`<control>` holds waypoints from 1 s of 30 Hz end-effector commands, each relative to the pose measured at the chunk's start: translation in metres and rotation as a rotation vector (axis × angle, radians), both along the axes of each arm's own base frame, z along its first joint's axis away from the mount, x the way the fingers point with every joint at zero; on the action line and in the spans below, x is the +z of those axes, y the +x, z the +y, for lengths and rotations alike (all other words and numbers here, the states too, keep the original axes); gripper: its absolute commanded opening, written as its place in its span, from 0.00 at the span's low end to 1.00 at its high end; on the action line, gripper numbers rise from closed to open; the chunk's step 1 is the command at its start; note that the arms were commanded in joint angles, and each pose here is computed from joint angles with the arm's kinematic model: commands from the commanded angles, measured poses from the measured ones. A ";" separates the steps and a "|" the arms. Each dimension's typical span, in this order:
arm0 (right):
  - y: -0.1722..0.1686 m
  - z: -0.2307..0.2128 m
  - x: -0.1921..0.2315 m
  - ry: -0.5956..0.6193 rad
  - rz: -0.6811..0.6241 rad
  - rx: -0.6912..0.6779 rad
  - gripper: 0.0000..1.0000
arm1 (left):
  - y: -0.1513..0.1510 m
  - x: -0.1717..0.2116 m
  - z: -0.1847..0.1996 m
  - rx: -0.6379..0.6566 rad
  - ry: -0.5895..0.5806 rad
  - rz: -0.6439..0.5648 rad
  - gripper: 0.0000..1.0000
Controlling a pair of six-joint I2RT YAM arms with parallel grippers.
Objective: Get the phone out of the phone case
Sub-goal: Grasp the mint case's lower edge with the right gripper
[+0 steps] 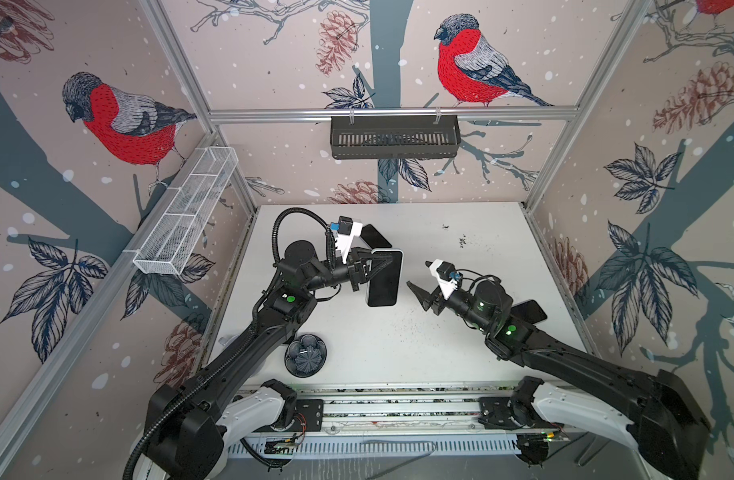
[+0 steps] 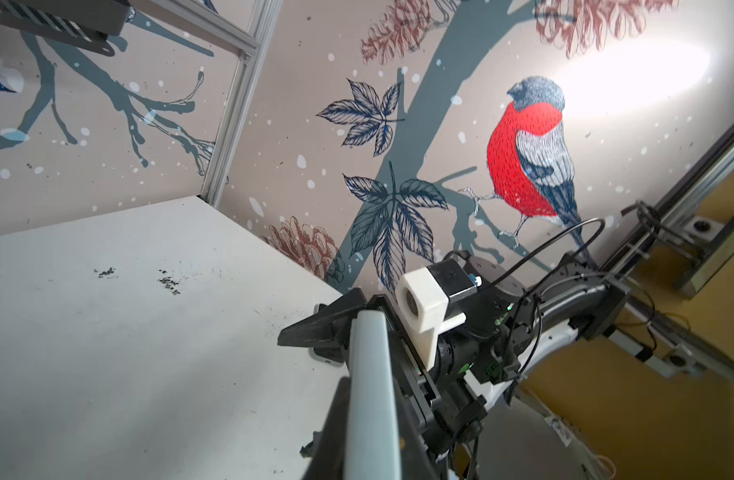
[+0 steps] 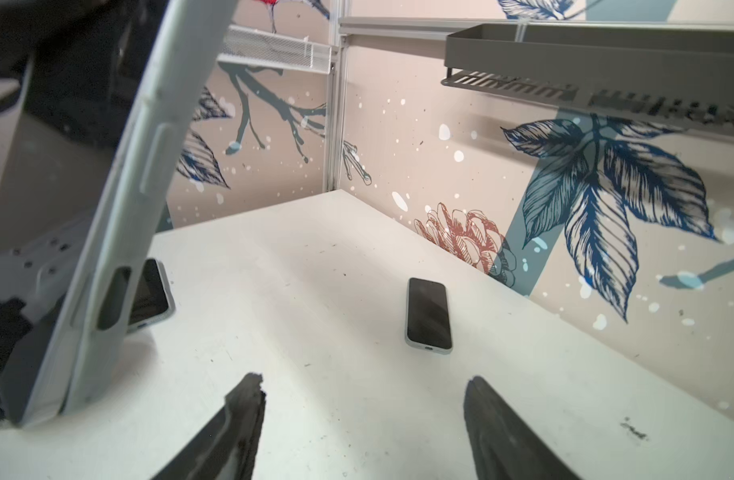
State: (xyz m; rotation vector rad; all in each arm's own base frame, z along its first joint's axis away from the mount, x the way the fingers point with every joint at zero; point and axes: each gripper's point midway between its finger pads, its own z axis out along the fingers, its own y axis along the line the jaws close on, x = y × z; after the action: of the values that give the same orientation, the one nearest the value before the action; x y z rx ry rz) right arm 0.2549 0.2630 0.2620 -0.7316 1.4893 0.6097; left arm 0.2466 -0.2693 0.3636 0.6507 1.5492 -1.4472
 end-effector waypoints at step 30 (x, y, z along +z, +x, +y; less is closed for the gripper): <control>-0.069 0.026 0.015 0.373 0.425 0.451 0.78 | 0.028 0.030 0.005 0.009 -0.358 0.263 0.00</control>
State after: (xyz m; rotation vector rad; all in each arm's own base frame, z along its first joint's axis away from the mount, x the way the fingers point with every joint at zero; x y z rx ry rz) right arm 0.1887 0.2877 0.2621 -0.6726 1.6004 1.3726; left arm 0.2834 -0.2681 0.3722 0.2044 1.5408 -1.7764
